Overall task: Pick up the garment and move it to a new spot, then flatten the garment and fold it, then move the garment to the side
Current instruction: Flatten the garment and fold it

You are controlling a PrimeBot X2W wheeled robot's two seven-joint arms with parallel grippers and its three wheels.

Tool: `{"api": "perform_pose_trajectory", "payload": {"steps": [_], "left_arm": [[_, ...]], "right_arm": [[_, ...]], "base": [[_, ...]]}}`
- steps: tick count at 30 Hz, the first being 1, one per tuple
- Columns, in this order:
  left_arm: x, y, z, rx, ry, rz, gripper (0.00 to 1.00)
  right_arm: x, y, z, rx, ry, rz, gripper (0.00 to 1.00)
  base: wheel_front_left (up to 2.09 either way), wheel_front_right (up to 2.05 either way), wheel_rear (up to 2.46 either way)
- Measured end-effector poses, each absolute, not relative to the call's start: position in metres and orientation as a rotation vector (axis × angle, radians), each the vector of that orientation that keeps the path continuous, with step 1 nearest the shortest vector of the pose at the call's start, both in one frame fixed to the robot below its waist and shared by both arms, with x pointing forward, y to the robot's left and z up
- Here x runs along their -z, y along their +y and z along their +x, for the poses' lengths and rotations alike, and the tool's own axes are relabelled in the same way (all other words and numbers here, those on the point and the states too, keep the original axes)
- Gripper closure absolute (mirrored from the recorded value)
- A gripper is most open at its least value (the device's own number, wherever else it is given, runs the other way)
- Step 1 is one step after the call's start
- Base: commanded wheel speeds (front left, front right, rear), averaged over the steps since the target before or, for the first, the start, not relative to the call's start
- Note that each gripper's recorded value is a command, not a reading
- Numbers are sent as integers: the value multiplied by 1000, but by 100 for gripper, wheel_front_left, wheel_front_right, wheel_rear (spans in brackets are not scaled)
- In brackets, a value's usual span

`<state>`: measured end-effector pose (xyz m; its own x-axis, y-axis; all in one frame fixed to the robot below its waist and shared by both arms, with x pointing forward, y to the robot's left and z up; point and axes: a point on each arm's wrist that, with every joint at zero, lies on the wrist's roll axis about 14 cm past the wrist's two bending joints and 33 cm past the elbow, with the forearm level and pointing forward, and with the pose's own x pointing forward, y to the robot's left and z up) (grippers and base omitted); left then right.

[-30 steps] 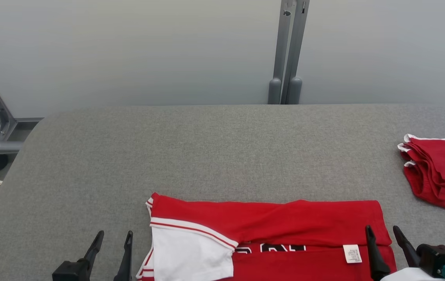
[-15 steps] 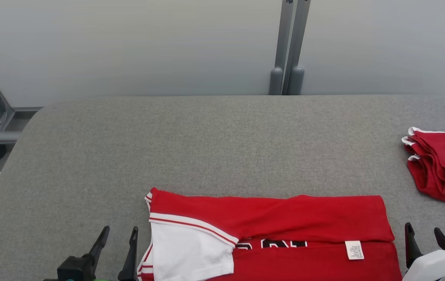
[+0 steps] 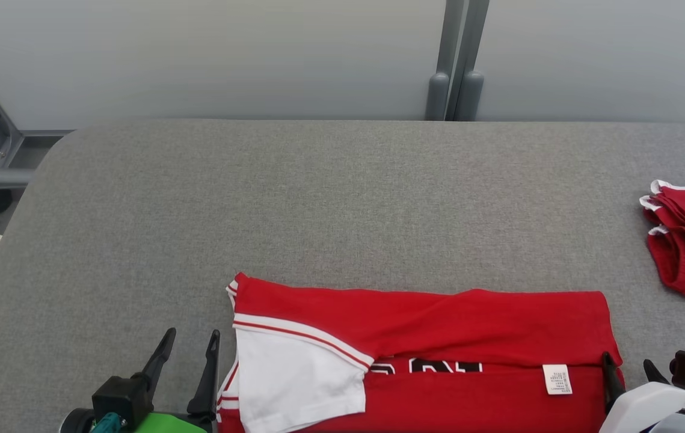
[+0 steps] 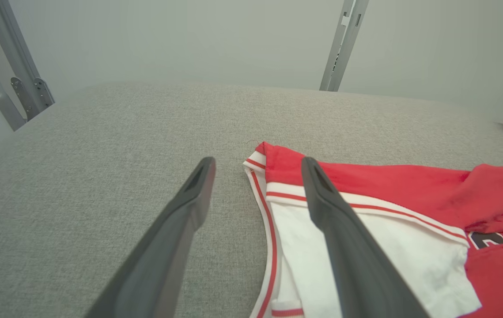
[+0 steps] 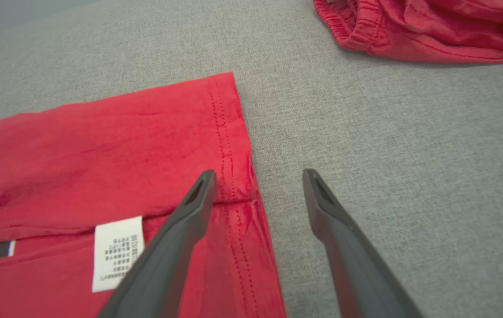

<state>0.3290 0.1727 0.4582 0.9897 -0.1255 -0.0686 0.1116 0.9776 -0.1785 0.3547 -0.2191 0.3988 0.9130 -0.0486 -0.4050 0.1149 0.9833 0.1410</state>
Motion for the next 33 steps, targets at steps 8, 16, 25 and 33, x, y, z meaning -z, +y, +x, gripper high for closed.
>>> {"api": "perform_pose_trajectory", "payload": {"steps": [8, 16, 25, 33], "left_arm": [[-454, 177, 330, 104, 95, -178, 0], [-453, 178, 329, 98, 98, -185, 0], [-454, 179, 328, 99, 94, -183, 0], [-457, 178, 327, 105, 84, -181, 0]], "right_arm": [[-379, -211, 357, 69, 490, 163, 0], [-366, -198, 356, 29, 559, 160, 51], [-366, -193, 356, 14, 567, 154, 100], [-376, -209, 356, 70, 525, 170, 100]], "base": [[0, 0, 0], [0, 0, 0], [0, 0, 0], [0, 0, 0]]}}
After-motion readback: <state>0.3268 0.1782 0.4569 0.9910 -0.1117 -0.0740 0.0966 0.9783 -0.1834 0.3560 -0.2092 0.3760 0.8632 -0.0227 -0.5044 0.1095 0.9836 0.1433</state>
